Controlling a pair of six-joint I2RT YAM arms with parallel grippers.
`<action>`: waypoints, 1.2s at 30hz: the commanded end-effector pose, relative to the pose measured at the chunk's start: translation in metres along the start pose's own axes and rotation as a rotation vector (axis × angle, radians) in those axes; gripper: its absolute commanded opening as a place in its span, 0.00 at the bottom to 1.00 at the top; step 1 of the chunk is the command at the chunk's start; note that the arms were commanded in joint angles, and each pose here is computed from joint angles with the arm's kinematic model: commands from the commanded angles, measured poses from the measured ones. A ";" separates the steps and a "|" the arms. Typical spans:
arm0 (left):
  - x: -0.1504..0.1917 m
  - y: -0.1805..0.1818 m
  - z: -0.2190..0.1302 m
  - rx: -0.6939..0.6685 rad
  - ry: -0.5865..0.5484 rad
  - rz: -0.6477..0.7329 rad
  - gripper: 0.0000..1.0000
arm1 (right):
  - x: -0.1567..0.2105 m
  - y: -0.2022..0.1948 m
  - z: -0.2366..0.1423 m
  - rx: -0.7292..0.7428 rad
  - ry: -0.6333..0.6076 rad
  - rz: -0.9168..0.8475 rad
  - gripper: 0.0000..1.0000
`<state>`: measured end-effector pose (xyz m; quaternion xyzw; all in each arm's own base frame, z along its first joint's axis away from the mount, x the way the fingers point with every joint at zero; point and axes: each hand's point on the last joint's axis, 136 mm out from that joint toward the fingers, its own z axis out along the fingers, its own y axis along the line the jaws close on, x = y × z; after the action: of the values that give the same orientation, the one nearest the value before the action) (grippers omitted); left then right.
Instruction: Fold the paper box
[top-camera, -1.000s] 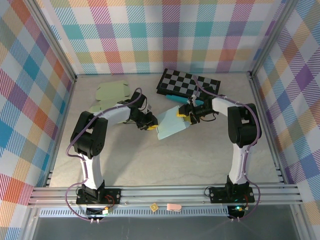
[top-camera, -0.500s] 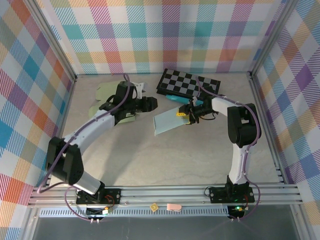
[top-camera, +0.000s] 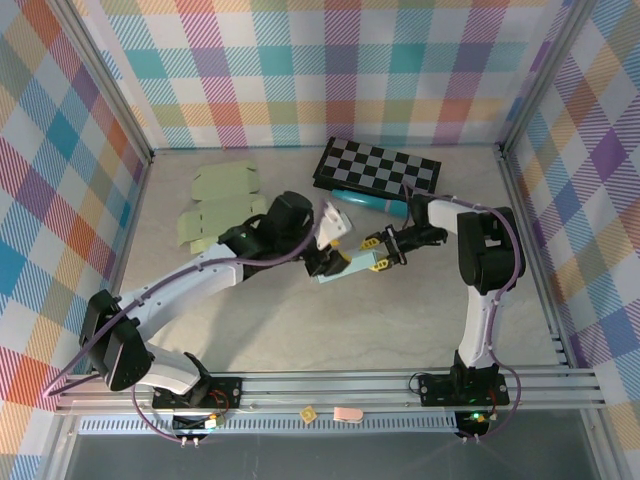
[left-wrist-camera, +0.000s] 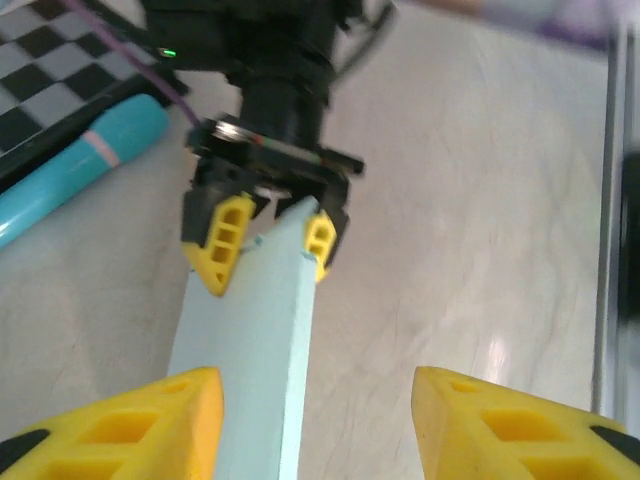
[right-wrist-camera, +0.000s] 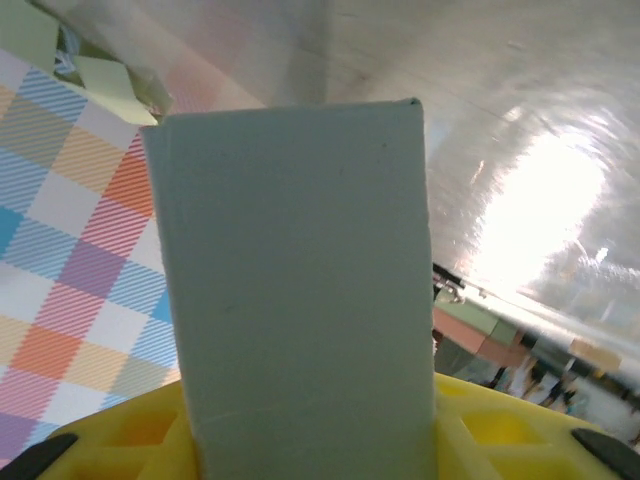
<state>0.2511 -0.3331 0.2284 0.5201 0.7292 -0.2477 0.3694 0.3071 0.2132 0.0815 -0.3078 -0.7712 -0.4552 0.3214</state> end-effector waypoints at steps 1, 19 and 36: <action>0.029 -0.004 0.002 0.005 0.123 0.207 0.55 | 0.007 -0.015 -0.005 0.030 -0.006 0.157 0.43; 0.078 0.029 0.067 -0.034 0.341 0.282 0.61 | -0.007 -0.013 -0.007 0.015 -0.008 0.267 0.43; 0.089 0.040 0.090 -0.079 0.360 0.320 0.55 | -0.013 -0.013 -0.009 0.028 -0.047 0.294 0.51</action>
<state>0.2929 -0.3297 0.1067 0.6416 0.7099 -0.0670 0.2827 0.3037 0.2022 0.0736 -0.4064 -0.7311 -0.4031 0.3713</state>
